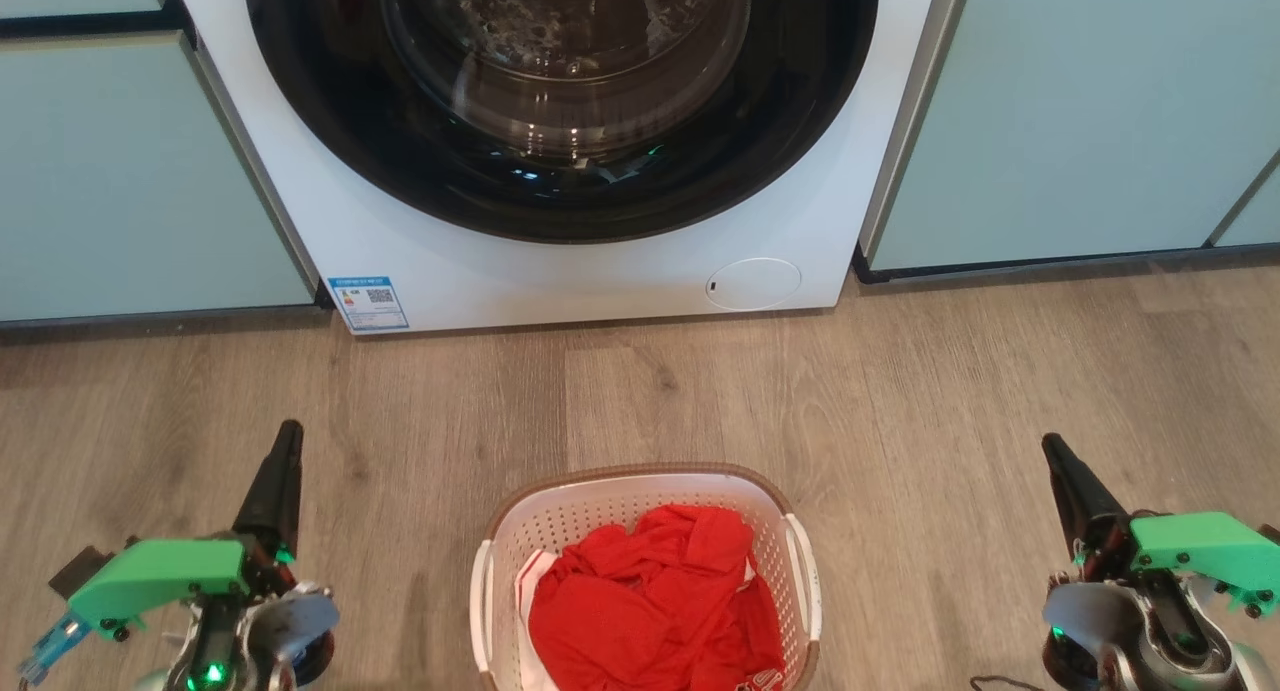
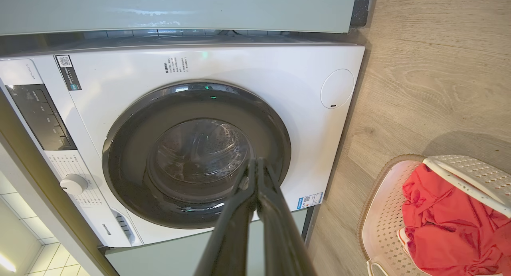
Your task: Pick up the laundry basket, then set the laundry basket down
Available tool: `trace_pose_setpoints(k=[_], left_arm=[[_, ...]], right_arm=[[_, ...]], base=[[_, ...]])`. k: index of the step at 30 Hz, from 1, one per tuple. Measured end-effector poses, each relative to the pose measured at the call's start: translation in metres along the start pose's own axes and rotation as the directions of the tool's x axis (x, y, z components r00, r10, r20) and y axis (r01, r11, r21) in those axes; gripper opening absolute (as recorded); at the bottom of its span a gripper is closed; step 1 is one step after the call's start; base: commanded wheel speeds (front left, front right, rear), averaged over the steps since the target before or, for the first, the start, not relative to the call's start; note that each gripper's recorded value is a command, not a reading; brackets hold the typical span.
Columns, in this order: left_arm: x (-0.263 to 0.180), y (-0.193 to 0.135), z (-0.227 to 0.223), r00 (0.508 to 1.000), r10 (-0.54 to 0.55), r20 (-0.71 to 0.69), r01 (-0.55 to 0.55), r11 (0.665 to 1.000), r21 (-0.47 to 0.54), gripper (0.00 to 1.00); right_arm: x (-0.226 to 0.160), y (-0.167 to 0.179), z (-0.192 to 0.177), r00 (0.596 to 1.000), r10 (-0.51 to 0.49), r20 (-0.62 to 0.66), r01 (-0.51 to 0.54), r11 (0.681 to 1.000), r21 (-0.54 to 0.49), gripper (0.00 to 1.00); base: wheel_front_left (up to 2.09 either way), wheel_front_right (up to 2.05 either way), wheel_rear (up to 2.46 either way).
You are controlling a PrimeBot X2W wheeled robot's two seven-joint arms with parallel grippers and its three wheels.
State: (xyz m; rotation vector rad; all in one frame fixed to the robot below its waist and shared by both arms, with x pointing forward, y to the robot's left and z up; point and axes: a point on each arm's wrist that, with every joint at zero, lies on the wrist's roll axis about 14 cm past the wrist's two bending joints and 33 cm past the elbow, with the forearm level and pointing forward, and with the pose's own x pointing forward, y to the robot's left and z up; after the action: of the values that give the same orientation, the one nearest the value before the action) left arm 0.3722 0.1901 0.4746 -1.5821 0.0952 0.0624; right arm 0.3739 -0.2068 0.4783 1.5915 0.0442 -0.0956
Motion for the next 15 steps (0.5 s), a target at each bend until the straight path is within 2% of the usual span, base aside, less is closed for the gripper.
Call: trace_pose_setpoints(k=[15], left_arm=[[0.0000,0.0000,-0.0005,1.000,0.000,-0.003,0.000,1.000,0.000,0.00]], right_arm=[[0.0000,0.0000,0.0000,1.000,0.000,0.000,0.000,1.000,0.000,0.00]], base=[[0.00,0.00,0.00]])
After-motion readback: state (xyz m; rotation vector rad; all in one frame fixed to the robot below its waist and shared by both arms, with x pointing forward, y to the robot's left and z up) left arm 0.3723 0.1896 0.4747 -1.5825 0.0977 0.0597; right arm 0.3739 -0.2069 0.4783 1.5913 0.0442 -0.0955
